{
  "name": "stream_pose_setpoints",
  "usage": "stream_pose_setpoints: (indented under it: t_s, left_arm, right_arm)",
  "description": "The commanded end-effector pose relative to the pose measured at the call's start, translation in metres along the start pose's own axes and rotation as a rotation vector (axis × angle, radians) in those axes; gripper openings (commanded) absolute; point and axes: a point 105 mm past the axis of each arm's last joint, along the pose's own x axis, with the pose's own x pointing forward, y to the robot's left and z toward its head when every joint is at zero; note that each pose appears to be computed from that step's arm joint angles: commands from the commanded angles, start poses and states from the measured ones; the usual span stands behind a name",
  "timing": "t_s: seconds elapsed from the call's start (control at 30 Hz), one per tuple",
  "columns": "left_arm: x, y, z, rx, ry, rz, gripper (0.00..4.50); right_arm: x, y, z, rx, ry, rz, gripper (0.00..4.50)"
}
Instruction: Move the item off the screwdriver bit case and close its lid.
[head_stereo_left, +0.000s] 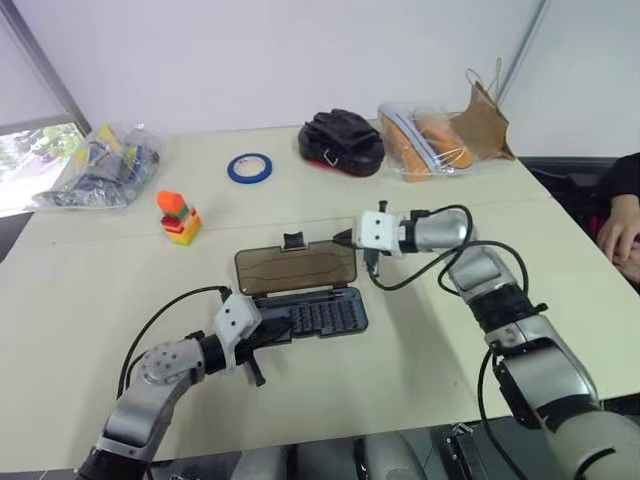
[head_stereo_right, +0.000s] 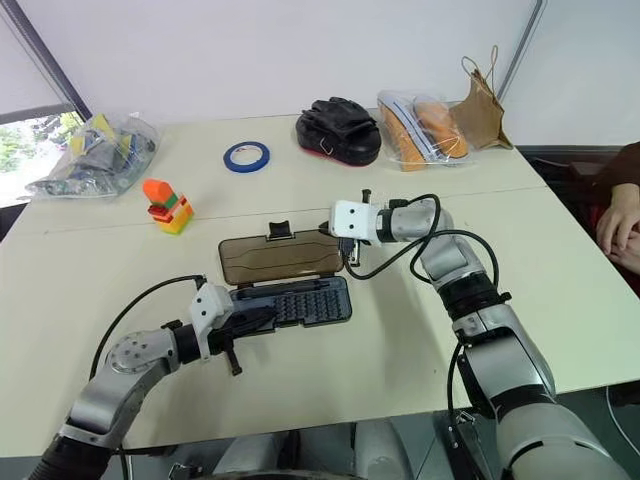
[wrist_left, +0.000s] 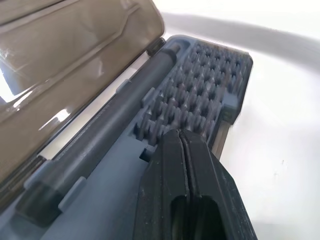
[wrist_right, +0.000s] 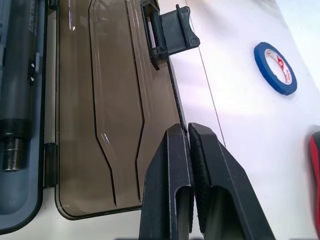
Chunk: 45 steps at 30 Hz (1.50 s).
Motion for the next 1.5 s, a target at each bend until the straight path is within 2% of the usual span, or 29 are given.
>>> stream_pose_setpoints:
  t_s: [0.03, 0.17, 0.27, 0.33, 0.4, 0.47, 0.57, 0.67, 0.83, 1.0, 1.1, 1.2, 1.23, 1.27, 1.43, 1.47, 1.5]
  left_arm:
    - [-0.005, -0.009, 0.041, -0.107, -0.125, -0.087, 0.0]
    - [-0.018, -0.026, 0.093, -0.236, -0.228, -0.232, 0.0]
    - [-0.027, -0.023, 0.117, -0.256, -0.278, -0.249, 0.0]
    - [-0.028, 0.007, 0.128, -0.244, -0.337, -0.114, 0.0]
    - [-0.036, 0.055, 0.136, -0.2, -0.394, 0.116, 0.0]
    - [-0.049, 0.106, 0.127, -0.105, -0.356, 0.368, 0.0]
    - [-0.057, 0.133, 0.114, -0.038, -0.306, 0.483, 0.0]
    - [-0.058, 0.148, 0.102, 0.054, -0.257, 0.547, 0.0]
    - [-0.042, 0.145, 0.074, 0.071, -0.169, 0.459, 0.0]
    - [-0.027, 0.136, 0.053, 0.018, -0.093, 0.357, 0.0]
    - [-0.018, 0.127, 0.028, -0.006, 0.005, 0.281, 0.0]
    - [-0.014, 0.124, 0.022, -0.024, 0.019, 0.25, 0.0]
    - [-0.012, 0.123, 0.023, -0.033, 0.016, 0.237, 0.0]
    - [-0.011, 0.121, 0.023, -0.039, 0.013, 0.225, 0.0]
    - [-0.008, 0.117, 0.031, -0.053, -0.029, 0.189, 0.0]
    - [-0.008, 0.116, 0.036, -0.057, -0.05, 0.182, 0.0]
    - [-0.008, 0.115, 0.042, -0.064, -0.075, 0.168, 0.0]
  right_arm:
    - [0.004, 0.002, 0.014, -0.014, -0.056, 0.002, 0.01]
    - [0.001, -0.002, 0.014, -0.014, -0.065, -0.023, 0.01]
    - [0.001, -0.005, 0.017, -0.019, -0.082, -0.039, 0.01]
    - [0.001, -0.005, 0.018, -0.024, -0.082, -0.041, 0.01]
    - [0.001, -0.006, 0.019, -0.027, -0.082, -0.041, 0.01]
    - [0.0, -0.006, 0.02, -0.03, -0.082, -0.043, 0.01]
    - [0.0, -0.007, 0.02, -0.033, -0.079, -0.046, 0.01]
    - [-0.001, -0.006, 0.019, -0.022, -0.075, -0.051, 0.01]
    - [-0.005, -0.006, 0.018, -0.011, -0.067, -0.055, 0.01]
    - [-0.006, -0.006, 0.016, -0.009, -0.053, -0.058, 0.01]
    - [-0.008, -0.006, 0.015, 0.015, -0.051, -0.056, 0.01]
    - [-0.009, -0.007, 0.017, 0.033, -0.054, -0.062, 0.01]
    - [-0.01, -0.008, 0.018, 0.041, -0.056, -0.065, 0.63]
    - [-0.011, -0.008, 0.019, 0.041, -0.058, -0.06, 0.94]
    - [-0.015, -0.01, 0.023, 0.017, -0.048, -0.071, 3.5]
    - [-0.02, -0.011, 0.026, 0.036, -0.048, -0.066, 4.1]
    - [-0.029, -0.012, 0.035, 0.11, -0.085, -0.051, 4.46]
